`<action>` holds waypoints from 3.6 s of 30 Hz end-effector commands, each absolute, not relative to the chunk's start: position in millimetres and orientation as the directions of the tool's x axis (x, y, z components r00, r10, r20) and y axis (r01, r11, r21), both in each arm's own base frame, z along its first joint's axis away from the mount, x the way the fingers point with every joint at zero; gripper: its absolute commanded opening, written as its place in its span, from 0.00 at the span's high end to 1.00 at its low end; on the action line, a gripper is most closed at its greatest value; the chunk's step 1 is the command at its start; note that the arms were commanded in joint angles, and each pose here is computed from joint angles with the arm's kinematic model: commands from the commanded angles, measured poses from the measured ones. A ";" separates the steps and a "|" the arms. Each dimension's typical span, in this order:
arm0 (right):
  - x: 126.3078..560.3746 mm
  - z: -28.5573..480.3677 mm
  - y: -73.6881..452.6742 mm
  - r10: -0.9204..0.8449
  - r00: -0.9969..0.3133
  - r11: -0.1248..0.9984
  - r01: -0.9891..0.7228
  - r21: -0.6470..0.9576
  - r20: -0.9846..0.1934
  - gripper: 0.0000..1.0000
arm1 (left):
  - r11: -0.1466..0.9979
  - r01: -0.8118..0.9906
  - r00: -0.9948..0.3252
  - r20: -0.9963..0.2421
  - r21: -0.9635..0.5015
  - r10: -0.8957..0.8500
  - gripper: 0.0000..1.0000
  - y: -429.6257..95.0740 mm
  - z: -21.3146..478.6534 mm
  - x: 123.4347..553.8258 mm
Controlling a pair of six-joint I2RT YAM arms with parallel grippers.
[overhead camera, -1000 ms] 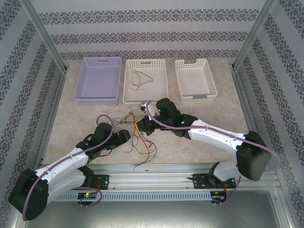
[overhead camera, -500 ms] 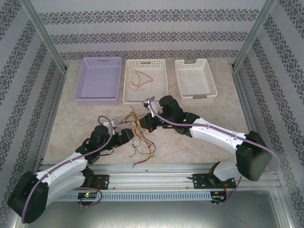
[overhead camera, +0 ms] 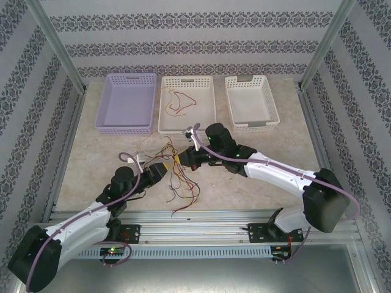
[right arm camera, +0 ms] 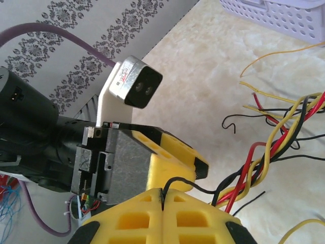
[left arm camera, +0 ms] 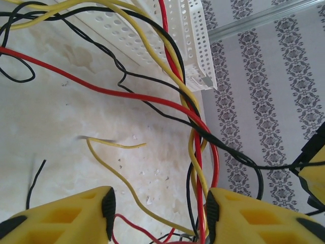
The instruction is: Untangle the cables
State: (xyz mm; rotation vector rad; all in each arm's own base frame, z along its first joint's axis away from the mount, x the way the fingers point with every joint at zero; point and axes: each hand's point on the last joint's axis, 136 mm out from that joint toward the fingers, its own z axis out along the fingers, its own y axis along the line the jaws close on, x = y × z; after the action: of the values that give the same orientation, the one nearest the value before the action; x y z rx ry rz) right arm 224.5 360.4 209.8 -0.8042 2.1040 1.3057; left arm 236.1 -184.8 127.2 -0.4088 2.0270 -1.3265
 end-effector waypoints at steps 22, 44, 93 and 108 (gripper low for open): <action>224.7 205.1 367.6 -0.207 -0.685 0.329 -0.722 0.609 -0.699 1.00 | 0.364 0.223 -0.746 -0.399 -0.904 -0.534 0.74 -225.2 163.1 236.3; 225.6 208.7 361.1 -0.198 -0.677 0.351 -0.724 0.594 -0.709 1.00 | 0.431 0.231 -0.777 -0.432 -0.872 -0.458 1.00 -233.7 146.4 227.9; 308.0 202.7 2.2 0.693 -0.498 0.682 0.220 0.697 -0.521 1.00 | 0.844 0.145 -0.677 -0.674 -0.516 -0.295 1.00 -124.3 188.5 209.7; 269.1 196.5 -84.1 0.821 -0.208 0.557 0.496 0.666 -0.532 1.00 | 0.938 -0.130 -0.638 -0.696 -0.323 -0.328 1.00 -43.8 237.6 208.4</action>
State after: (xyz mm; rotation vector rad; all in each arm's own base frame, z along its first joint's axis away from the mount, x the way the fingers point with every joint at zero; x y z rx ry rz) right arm 278.0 -60.3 206.6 0.9527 1.9162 0.5408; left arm 221.9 -72.4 243.4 -0.3064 2.2007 -0.4952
